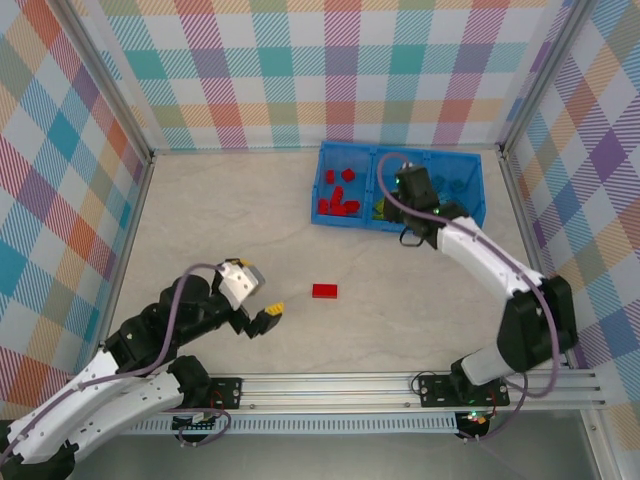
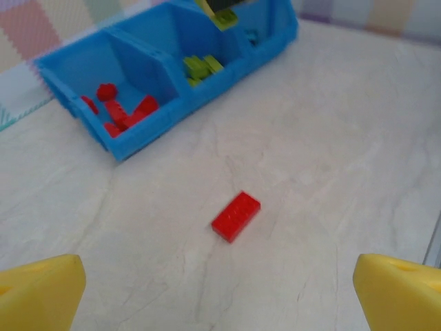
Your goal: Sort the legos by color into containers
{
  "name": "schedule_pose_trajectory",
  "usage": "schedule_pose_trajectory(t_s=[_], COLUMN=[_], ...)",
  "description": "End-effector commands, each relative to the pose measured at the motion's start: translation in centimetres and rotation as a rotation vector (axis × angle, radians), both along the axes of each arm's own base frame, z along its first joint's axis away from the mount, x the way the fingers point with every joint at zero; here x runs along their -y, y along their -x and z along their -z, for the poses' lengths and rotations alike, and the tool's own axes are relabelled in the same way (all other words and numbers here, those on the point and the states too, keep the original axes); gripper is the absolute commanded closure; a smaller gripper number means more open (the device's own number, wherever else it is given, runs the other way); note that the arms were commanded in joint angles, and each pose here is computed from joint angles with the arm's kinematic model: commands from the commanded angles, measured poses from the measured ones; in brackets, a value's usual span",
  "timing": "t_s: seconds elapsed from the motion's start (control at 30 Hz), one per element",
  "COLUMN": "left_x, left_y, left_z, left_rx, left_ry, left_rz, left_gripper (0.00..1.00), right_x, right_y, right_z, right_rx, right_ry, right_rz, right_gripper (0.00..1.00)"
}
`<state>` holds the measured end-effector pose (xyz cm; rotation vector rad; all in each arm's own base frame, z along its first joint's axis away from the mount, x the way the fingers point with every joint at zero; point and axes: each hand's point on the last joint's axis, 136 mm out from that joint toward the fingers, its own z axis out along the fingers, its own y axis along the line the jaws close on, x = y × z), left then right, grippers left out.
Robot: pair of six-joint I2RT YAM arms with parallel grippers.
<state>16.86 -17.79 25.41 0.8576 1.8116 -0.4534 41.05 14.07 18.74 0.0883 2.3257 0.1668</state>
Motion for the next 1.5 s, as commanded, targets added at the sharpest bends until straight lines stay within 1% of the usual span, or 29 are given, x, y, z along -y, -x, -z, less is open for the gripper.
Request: schedule_pose_trajectory(t_s=[0.0, 0.07, 0.17, 0.2, 0.3, 0.4, 0.53, 0.6, 0.67, 0.7, 0.73, 0.77, 0.8, 0.9, 0.97, 1.03, 1.13, 1.2, 1.27, 1.37, 1.47], left_x=[-0.7, -0.3, 0.3, 0.5, 0.8, 0.7, 0.4, 0.6, 1.1, 1.9, 2.8, 3.6, 4.3, 6.2, 7.6, 8.6, 11.4, 13.1, 13.6, 13.1, 12.0], left_y=[-2.6, -3.3, -4.1, -4.2, -4.3, -4.3, -4.4, -4.7, -5.1, -5.4, -5.6, -5.8, -6.2, -7.5, -8.2, -9.1, -9.6, -9.6, -9.8, -10.0, -10.1], left_z=[-2.0, -1.1, 0.1, 0.4, 0.7, 1.4, 2.9, 3.9, 4.9, 5.6, 6.4, 7.1, 8.1, 10.7, 12.2, 13.6, 15.9, 17.2, 18.3, 19.6, 20.3], left_rx=[-0.097, -0.132, -0.176, -0.188, -0.207, -0.225, -0.271, -0.326, -0.408, -0.454, -0.497, -0.528, -0.553, -0.597, -0.613, -0.617, -0.653, -0.663, -0.664, -0.658, -0.630], left_ry=[0.179, 0.178, 0.179, 0.187, 0.214, 0.231, 0.241, 0.270, 0.313, 0.325, 0.318, 0.303, 0.273, 0.166, 0.081, 0.000, -0.099, -0.126, -0.134, -0.160, -0.177], left_rz=[-0.221, -0.255, -0.286, -0.291, -0.295, -0.310, -0.351, -0.394, -0.448, -0.456, -0.456, -0.463, -0.477, -0.557, -0.585, -0.643, -0.636, -0.617, -0.636, -0.690, -0.739], left_gripper=[0.00, 0.00, 0.00, 0.00, 0.00, 0.00, 0.00, 0.00, 0.01, 0.02, 0.02, 0.02, 0.01, 0.01, 0.00, 0.00, 0.00, 0.00, 0.00, 0.00, 0.00], right_x=[-0.5, -0.5, -0.9, -1.1, -1.3, -1.3, -1.6, -1.8, -2.4, -2.7, -3.1, -3.2, -3.4, -3.0, -2.6, -2.4, -2.7, -2.8, -2.8, -3.0, -3.0], right_y=[-4.5, -6.9, -9.5, -10.0, -10.6, -9.4, -5.4, -2.1, 1.2, 3.2, 5.2, 6.8, 8.6, 12.9, 15.0, 16.8, 19.2, 20.5, 21.4, 22.4, 22.9], right_z=[0.2, 0.9, 2.0, 2.1, 1.7, 0.5, -2.1, -2.9, -3.7, -4.2, -4.5, -4.7, -4.7, -3.7, -3.2, -2.6, -1.6, -0.3, 1.0, 1.8, 2.2], right_rx=[0.027, 0.015, -0.027, -0.037, -0.054, -0.058, -0.031, -0.030, -0.032, -0.029, -0.027, -0.028, -0.030, -0.061, -0.096, -0.137, -0.203, -0.257, -0.309, -0.356, -0.366], right_ry=[-0.001, 0.017, 0.031, 0.033, 0.030, 0.011, -0.085, -0.152, -0.231, -0.276, -0.318, -0.350, -0.378, -0.422, -0.435, -0.460, -0.515, -0.533, -0.545, -0.574, -0.593], right_rz=[-0.070, -0.071, -0.079, -0.084, -0.093, -0.105, -0.135, -0.159, -0.205, -0.236, -0.276, -0.305, -0.339, -0.386, -0.385, -0.389, -0.415, -0.422, -0.422, -0.428, -0.426], right_gripper=[0.65, 0.63, 0.53, 0.48, 0.36, 0.34, 0.33, 0.31, 0.27, 0.24, 0.18, 0.11, 0.00, 0.00, 0.00, 0.00, 0.00, 0.00, 0.00, 0.00, 0.00])
